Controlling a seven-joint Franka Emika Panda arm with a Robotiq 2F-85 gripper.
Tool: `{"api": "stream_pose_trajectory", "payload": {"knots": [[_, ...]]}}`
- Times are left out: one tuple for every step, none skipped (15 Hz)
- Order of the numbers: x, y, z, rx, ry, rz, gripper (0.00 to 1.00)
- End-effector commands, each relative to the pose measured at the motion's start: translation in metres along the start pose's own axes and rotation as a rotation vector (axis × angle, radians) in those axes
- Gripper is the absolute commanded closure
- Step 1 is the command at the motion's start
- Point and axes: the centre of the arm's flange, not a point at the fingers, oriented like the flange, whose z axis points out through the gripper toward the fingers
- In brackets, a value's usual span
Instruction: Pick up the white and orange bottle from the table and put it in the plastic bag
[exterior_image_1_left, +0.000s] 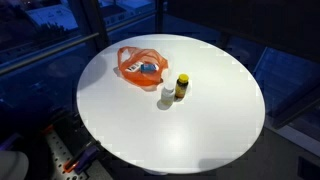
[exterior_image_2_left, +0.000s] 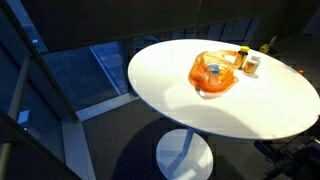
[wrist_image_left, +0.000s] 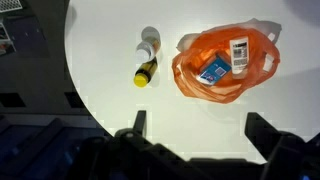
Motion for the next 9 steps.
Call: {"api": "stream_pose_trajectory", "payload": {"knots": [[0.000,0.000,0.000,0.000,0.000,0.000,0.00],[0.000,0.000,0.000,0.000,0.000,0.000,0.00],[0.000,0.000,0.000,0.000,0.000,0.000,0.00],[0.000,0.000,0.000,0.000,0.000,0.000,0.00],[0.000,0.000,0.000,0.000,0.000,0.000,0.00],[0.000,0.000,0.000,0.000,0.000,0.000,0.00],[0.003,-0.002,-0.001,-0.006,0.005,0.004,0.00],[0.008,-0.006,-0.001,-0.014,0.010,0.011,0.00],[0.011,-0.009,-0.001,-0.017,0.011,0.014,0.00]]}}
